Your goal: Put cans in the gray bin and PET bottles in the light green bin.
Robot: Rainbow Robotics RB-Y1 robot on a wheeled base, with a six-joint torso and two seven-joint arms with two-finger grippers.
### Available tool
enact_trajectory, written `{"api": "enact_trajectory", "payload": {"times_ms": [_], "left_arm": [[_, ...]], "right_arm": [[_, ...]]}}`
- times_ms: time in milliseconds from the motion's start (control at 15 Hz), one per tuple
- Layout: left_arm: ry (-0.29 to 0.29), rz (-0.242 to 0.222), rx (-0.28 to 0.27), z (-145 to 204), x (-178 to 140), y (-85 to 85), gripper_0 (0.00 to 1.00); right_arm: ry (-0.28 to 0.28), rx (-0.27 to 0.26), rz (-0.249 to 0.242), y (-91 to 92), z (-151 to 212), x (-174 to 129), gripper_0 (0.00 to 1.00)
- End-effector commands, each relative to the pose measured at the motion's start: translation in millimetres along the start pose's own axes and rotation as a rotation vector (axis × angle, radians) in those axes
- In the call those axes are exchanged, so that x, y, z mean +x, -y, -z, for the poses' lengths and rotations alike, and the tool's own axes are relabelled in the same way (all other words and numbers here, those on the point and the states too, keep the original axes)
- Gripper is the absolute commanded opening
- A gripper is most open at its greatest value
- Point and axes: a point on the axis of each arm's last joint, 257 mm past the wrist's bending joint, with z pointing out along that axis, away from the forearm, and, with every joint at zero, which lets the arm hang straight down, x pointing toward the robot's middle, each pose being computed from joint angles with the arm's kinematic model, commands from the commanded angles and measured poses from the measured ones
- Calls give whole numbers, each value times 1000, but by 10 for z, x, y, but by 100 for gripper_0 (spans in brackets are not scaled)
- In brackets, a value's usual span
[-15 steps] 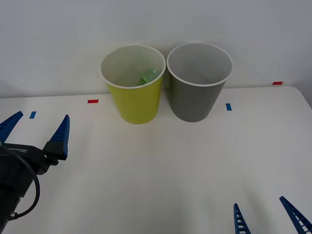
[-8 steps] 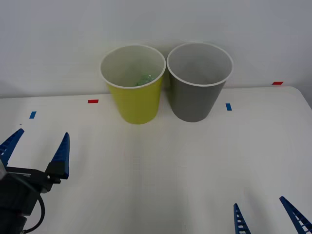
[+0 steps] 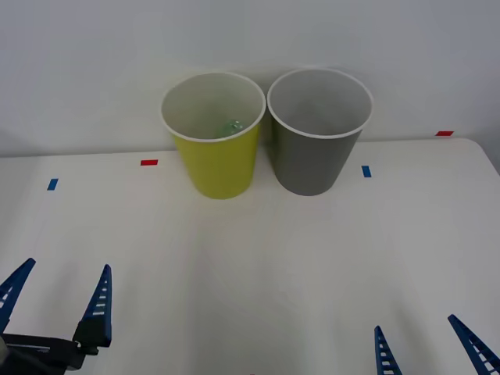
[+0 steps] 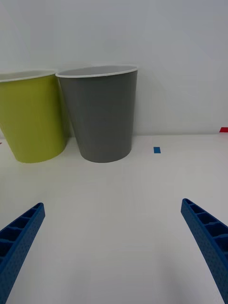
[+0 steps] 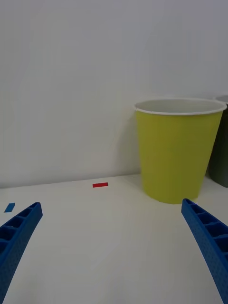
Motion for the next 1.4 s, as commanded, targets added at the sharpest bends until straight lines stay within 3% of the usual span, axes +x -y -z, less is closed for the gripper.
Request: {"api": "enact_trajectory", "payload": {"times_ms": [67,333,600,800,1400], "left_arm": [[-21,16,-2,263,225,96,100],[-79,52,-3,512,353,270,100],[-100,6,-27,721,365,345,100],[-111,-5,-35,810,371,417,100],[-115,-5,-34,821,376,419,100]], "right_arm": [[0,0,0,0,0,0,100],[0,0,0,0,0,0,100],[0,0,0,0,0,0,100],[0,0,0,0,0,0,100],[0,0,0,0,0,0,100]]}}
